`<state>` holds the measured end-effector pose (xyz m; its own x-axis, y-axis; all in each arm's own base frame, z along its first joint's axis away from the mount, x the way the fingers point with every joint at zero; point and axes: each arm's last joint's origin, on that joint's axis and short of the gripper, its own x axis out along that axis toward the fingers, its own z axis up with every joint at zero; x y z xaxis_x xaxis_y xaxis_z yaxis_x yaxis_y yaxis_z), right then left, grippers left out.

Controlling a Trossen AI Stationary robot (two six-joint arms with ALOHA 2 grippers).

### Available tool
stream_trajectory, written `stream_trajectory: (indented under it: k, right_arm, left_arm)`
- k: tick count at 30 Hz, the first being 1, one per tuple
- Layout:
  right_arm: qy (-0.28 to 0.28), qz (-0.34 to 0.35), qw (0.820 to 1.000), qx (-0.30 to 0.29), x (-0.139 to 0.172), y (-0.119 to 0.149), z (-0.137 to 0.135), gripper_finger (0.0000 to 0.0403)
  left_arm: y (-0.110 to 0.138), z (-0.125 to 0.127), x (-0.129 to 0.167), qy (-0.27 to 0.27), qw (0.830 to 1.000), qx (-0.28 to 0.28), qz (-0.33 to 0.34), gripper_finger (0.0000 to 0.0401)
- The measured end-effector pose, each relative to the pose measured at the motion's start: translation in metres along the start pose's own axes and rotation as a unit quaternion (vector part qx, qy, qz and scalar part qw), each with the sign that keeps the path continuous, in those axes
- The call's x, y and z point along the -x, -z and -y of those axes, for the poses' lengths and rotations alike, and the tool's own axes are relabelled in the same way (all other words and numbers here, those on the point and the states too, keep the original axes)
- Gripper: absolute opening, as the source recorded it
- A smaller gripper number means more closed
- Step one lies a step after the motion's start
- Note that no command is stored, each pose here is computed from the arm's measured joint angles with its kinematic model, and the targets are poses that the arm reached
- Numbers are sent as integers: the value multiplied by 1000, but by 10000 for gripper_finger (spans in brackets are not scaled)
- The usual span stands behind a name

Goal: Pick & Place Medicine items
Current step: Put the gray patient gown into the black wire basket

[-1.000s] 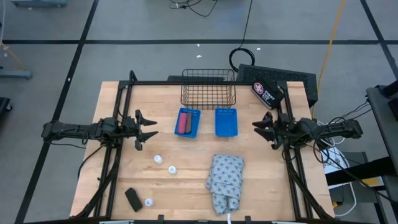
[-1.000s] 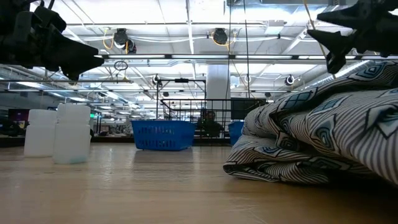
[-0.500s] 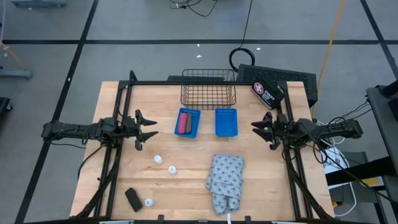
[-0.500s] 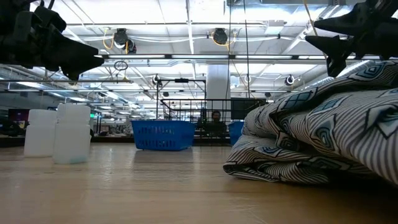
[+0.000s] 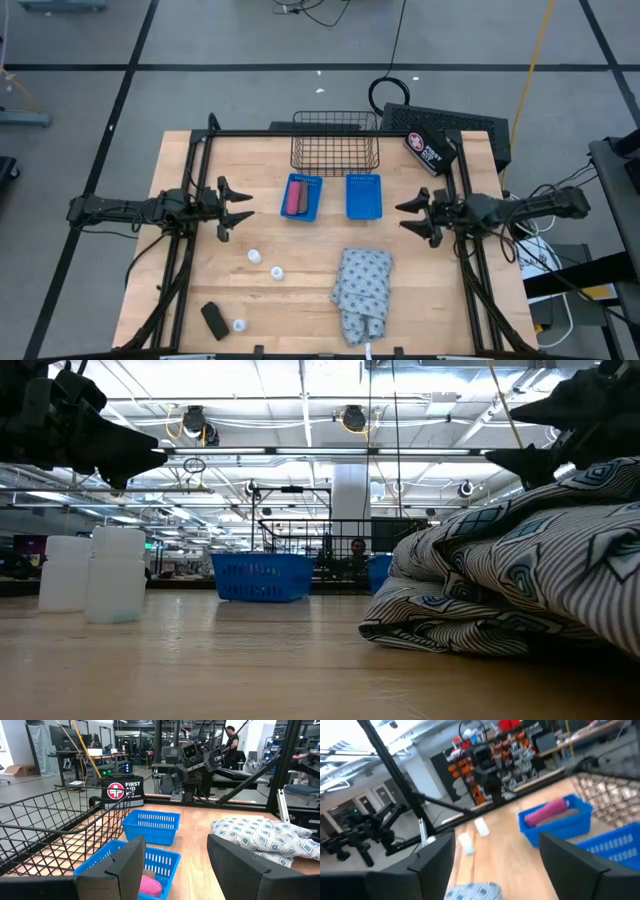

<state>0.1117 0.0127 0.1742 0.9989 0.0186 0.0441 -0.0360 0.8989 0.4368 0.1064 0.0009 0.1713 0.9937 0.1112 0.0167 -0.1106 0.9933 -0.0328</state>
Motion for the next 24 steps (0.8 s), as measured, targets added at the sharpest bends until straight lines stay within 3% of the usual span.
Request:
stream_trajectory:
  k: [3,7,9,15,24]
  right_arm:
    - [-11,-19,1000,-9,-5,4,-3,285]
    - [0,-100,995,-25,-12,20,-4,285]
    - [18,-168,985,-36,-14,30,-3,286]
    - [37,-283,952,-112,-35,34,-10,286]
    - [-7,-398,908,-133,-63,49,-8,286]
  left_arm:
    - [0,0,0,0,1000,0,0,223]
    - [0,0,0,0,1000,0,0,223]
    - [0,0,0,0,1000,0,0,223]
    - [0,0,0,0,1000,0,1,223]
    - [-1,0,0,1,1000,0,3,223]
